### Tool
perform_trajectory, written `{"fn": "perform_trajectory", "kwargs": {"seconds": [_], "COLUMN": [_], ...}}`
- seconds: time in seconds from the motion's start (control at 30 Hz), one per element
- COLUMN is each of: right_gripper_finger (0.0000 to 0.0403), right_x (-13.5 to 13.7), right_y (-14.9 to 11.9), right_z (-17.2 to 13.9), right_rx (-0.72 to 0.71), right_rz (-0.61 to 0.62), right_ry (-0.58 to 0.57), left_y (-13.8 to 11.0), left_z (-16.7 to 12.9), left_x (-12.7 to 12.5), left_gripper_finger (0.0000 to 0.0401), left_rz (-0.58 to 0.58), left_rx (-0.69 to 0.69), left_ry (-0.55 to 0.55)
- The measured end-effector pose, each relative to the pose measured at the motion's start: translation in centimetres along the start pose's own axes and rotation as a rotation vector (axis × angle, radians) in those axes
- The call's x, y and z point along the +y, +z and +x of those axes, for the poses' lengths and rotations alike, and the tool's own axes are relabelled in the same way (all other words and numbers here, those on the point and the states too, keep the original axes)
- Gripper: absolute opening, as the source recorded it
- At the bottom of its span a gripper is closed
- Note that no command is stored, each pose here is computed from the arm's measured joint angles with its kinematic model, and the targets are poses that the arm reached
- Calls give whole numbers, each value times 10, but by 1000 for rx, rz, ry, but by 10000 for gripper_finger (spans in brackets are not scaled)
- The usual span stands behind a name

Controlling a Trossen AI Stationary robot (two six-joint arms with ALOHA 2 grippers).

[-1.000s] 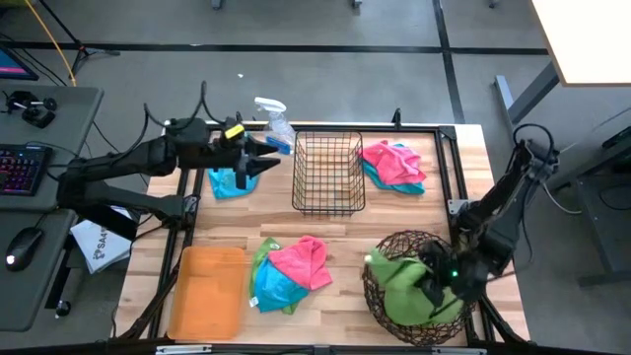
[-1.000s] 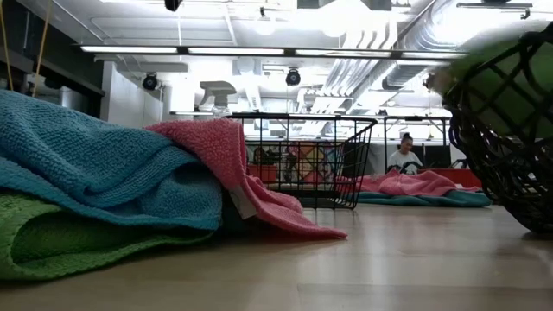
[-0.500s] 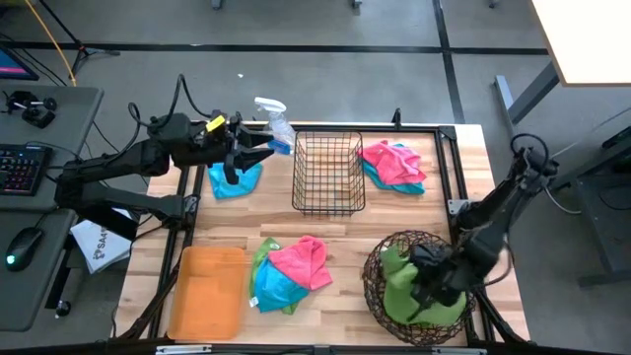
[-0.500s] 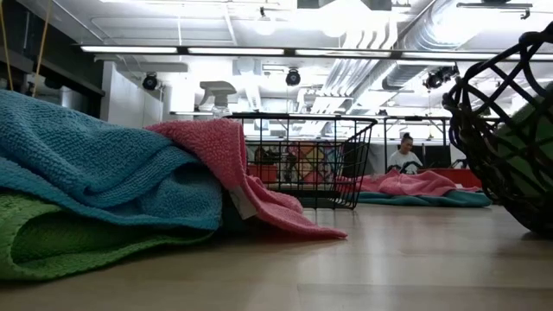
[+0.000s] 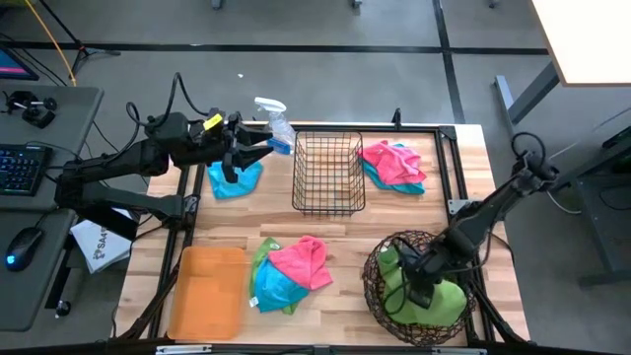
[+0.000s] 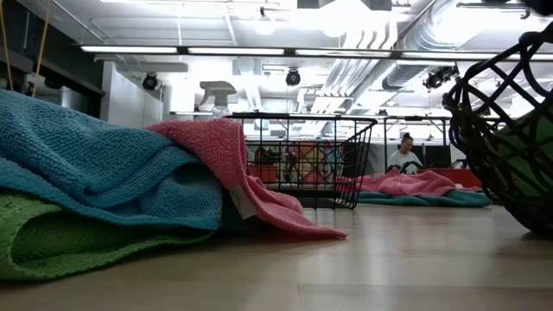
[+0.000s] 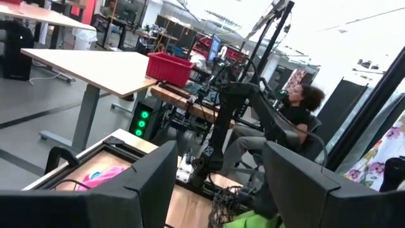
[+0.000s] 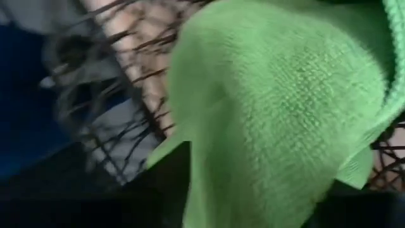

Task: Sort microfiber towel by color & place in baskets
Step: Put the top green towel into the round wire basket, then put the green towel into the round wire basket

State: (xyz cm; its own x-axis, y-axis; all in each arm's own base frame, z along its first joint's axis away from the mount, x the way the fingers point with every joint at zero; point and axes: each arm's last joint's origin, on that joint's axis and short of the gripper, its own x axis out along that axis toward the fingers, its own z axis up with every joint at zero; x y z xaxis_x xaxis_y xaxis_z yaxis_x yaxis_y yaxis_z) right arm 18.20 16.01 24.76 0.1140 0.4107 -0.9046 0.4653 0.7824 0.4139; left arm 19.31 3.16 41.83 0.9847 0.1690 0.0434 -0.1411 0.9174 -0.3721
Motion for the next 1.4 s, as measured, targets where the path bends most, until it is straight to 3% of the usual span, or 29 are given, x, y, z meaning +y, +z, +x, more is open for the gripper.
{"fn": "perform_trajectory", "kwargs": {"seconds": [0.23, 0.37, 0.5, 0.57, 0.63, 0.8, 1.0, 1.23, 1.4], "right_gripper_finger": [304, 341, 350, 350, 350, 350, 350, 350, 350], "right_x": [12, 17, 20, 20, 23, 25, 10, 9, 3], "right_y": [-5, -1, 9, 11, 10, 2, -11, -15, -12], "right_z": [-49, -80, -105, -107, -98, -59, -20, -45, -58], "right_rx": [-38, -172, -370, -368, -280, -83, 48, -166, -300], "right_rz": [-106, -117, -80, -54, -62, -100, -38, -44, -3], "right_ry": [98, 124, 140, 151, 152, 99, -152, -247, -248], "left_y": [-6, -22, -55, -67, -77, -88, -88, -92, -128], "left_z": [0, 2, 9, 13, 17, 27, 29, 28, 33], "left_x": [1, 9, 20, 21, 20, 12, 11, 18, 26], "left_gripper_finger": [218, 218, 218, 218, 218, 218, 218, 218, 218], "left_rz": [-3, -105, -209, -252, -267, -236, -214, -203, -276], "left_rx": [73, 218, 499, 608, 685, 730, 710, 745, 1055], "left_ry": [-19, 100, 232, 248, 248, 217, 221, 281, 406]}}
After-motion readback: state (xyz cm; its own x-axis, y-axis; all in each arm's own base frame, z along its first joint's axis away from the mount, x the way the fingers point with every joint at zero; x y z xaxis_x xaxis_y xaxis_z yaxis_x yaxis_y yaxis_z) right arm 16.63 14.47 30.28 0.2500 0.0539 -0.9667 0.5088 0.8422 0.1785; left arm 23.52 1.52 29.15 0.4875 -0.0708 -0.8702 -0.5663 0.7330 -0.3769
